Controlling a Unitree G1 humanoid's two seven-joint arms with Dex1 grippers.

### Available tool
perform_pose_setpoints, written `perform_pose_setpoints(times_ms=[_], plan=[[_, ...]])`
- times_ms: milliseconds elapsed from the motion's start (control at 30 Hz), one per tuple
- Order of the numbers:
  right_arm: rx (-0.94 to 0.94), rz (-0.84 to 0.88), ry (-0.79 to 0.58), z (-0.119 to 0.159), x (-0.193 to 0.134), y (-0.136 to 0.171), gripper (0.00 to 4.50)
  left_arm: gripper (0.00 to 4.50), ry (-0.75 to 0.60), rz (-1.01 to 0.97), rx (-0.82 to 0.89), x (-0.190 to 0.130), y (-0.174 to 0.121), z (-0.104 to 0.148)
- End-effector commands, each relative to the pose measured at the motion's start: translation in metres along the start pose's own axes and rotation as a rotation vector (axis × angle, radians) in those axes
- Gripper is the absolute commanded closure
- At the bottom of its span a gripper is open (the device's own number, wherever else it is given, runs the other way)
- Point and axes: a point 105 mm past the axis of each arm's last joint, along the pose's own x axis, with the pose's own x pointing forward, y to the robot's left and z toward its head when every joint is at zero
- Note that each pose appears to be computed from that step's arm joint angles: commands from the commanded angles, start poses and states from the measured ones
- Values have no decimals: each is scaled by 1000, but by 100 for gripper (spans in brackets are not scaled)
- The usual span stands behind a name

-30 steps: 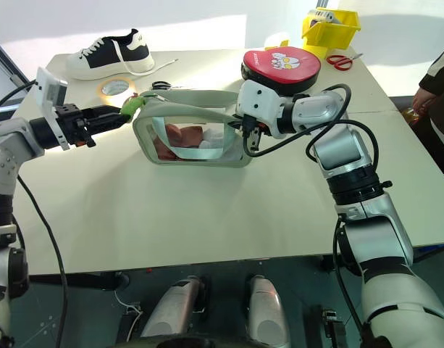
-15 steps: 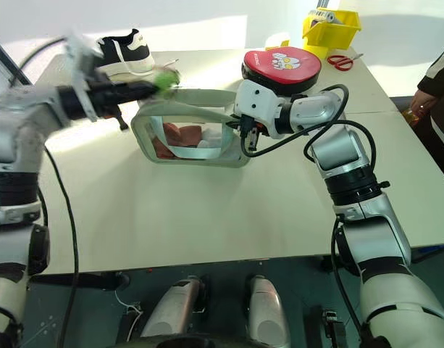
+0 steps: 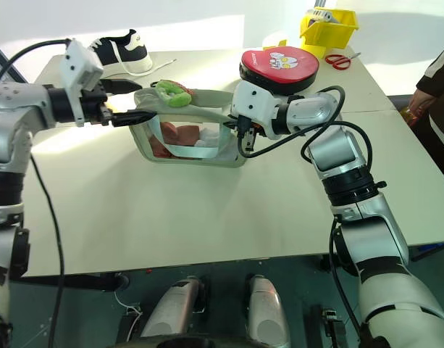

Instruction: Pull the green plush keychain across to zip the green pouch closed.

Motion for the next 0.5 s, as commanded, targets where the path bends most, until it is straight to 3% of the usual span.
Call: perform_pose_setpoints(times_ms=[33, 100, 200, 400, 500], plan=[[-32, -28, -28, 12, -5, -7, 450, 60, 26, 4, 9, 0, -6, -17], [-32, -26, -29, 13, -6, -7, 450, 60, 19, 49, -11, 8, -3, -26], [-32, -22, -31, 14, -5, -6, 450, 133, -14, 96, -37, 21, 1, -31], [-30, -23, -32, 14, -3, -6, 450, 430, -81, 69, -79, 19, -2, -20], [-25, -29, -33, 14, -3, -8, 450, 446, -89, 40, -100, 14, -6, -16]])
